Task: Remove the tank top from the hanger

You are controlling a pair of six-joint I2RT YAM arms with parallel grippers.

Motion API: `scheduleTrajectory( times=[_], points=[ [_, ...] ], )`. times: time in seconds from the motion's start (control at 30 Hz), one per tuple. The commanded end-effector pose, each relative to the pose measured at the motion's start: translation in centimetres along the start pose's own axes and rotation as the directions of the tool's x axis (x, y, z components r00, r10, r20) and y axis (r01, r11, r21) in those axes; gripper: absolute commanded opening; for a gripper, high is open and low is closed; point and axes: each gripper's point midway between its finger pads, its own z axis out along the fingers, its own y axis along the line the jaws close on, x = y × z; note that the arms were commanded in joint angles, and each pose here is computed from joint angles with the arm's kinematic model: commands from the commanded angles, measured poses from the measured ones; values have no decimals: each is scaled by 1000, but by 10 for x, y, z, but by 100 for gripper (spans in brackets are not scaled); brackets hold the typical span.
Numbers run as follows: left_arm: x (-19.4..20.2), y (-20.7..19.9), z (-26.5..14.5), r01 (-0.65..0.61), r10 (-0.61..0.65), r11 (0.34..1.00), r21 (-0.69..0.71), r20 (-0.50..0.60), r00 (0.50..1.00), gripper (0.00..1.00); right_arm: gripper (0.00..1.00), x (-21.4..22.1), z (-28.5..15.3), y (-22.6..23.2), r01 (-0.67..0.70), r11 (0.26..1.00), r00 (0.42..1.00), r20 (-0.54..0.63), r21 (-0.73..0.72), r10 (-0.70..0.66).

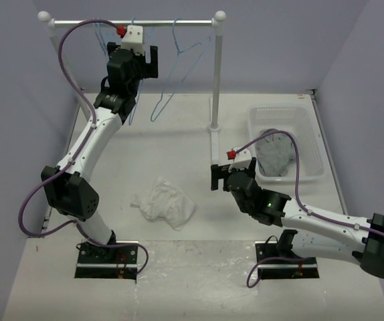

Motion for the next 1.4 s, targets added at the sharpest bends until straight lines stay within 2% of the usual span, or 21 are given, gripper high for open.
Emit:
scheduleTrajectory(
  times=[0.0,0.27,0.43,0.53,0.6,0.63,0.7,0.73,0.77,0.83,0.87,0.93,1.1,1.3,1.37],
  points=[
    [-19,7,-22,58,-58,998,7,31,998,100,99,-26,-3,4,-36,999,998,52,-7,36],
    [-50,6,-69,135,-141,987,89,63,988,100,99,-26,-3,19,-10,997,999,38,-80,13],
    [-42,18,-102,196,-196,979,49,-3,981,100,99,-24,-3,30,8,990,1000,24,-144,-5],
    [-19,15,-126,232,-226,970,73,-80,971,100,99,-21,-5,52,59,964,998,21,-261,-55],
    [-21,11,-151,269,-259,955,123,-87,962,100,99,-21,-7,66,94,939,996,28,-330,-90],
    [-13,4,-170,291,-275,942,166,-113,955,100,99,-13,-10,84,116,902,992,7,-417,-124],
    [-10,-2,-189,311,-294,932,186,-115,949,100,99,-12,-11,101,137,868,989,10,-478,-150],
    [2,-5,-197,331,-308,925,186,-141,941,100,99,-6,-18,119,149,815,984,7,-559,-176],
    [-5,-5,-214,370,-351,904,214,-125,928,100,99,4,-13,130,172,790,978,6,-589,-209],
    [10,-7,-233,386,-352,892,235,-173,920,100,99,8,-17,155,183,719,970,3,-671,-244],
    [14,-5,-239,402,-364,889,221,-192,911,100,99,27,-9,162,198,704,955,-28,-682,-295],
    [32,0,-257,401,-351,893,203,-243,904,100,99,33,-6,180,217,664,942,-26,-716,-336],
    [70,-6,-284,399,-317,882,251,-310,896,100,99,90,25,205,250,632,882,-97,-733,-461],
    [81,-2,-297,413,-326,879,240,-330,886,100,99,139,40,211,201,645,836,-214,-737,-505],
    [81,-1,-300,416,-332,876,242,-323,886,100,74,151,42,206,200,662,828,-236,-723,-508]
  ],
)
